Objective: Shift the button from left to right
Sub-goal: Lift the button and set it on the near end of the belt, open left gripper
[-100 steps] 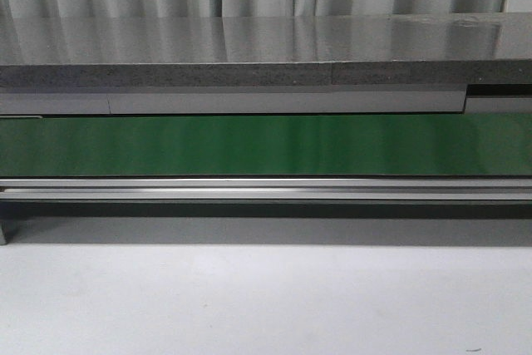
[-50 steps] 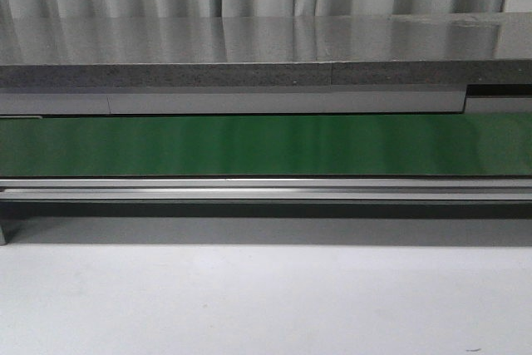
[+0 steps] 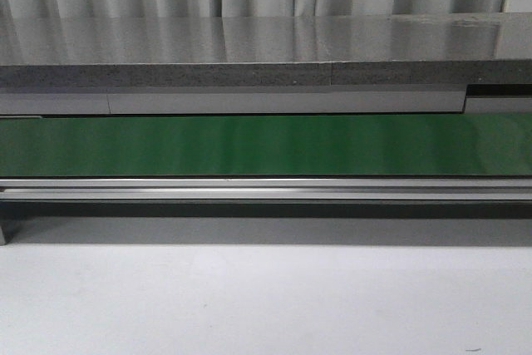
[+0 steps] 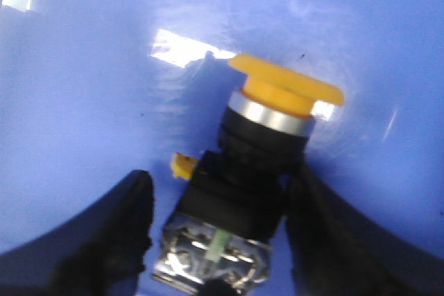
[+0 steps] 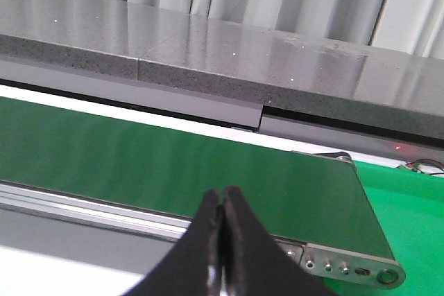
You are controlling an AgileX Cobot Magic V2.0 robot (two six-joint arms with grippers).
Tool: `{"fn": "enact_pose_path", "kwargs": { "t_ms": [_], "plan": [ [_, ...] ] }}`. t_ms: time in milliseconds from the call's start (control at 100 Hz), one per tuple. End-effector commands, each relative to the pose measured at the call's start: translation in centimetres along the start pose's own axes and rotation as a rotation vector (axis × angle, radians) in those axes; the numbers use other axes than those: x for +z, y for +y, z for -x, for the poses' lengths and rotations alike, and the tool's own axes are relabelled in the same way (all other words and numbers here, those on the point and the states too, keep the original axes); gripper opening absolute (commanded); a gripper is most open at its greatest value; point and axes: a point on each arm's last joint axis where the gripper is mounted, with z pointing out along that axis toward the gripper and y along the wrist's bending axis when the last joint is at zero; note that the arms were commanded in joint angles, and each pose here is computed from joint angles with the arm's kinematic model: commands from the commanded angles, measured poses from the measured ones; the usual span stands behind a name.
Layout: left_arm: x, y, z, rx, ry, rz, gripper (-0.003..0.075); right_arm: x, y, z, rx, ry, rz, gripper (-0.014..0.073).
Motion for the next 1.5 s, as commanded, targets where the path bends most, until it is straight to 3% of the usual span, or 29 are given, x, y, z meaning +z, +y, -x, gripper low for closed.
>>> {"fn": "enact_pose_path", "kwargs": {
  "t_ms": [0,120,440,630,1000,1410,1490],
  "plan": [
    [-2.1,0.2,1.2,-0.01,-0.097,0.006,0.0176,-0.1,-0.1,0.7,-0.006,-0.086,-0.008,-0.0068],
    [-3.0,0.2,1.3,-0.014,-0.118,0.007,0.0003,-0.1,-0.1,0.7,-0.006,-0.086,-0.008,-0.0068],
    [-10.0,0.1,1.4,-0.07,-0.303,-0.02,0.0005,-0.1,-0.1,0.7,-0.006,-0.086,-0.008,-0.0068],
    [-13.0,-1.5,1.2,-0.03,-0.38,-0.046,0.0005,-0.1,-0.1,0.7,-0.006,-0.086,-0.008,-0.0068],
    [-13.2,-7.6,1.1,0.191,-0.388,-0.113,0.0005,-0.1,-0.1,0.7,-0.006,-0.086,-0.008,-0.0068],
    [-10.4,-9.6,1.1,0.218,-0.299,-0.149,0.0008,-0.1,-0.1,0.7,-0.006,-0.086,-0.008,-0.0068],
    [-10.5,-9.6,1.1,0.214,-0.303,-0.153,0.0048,-0.1,-0.1,0.7,-0.006,-0.086,-0.008,-0.0068]
  ]
}}
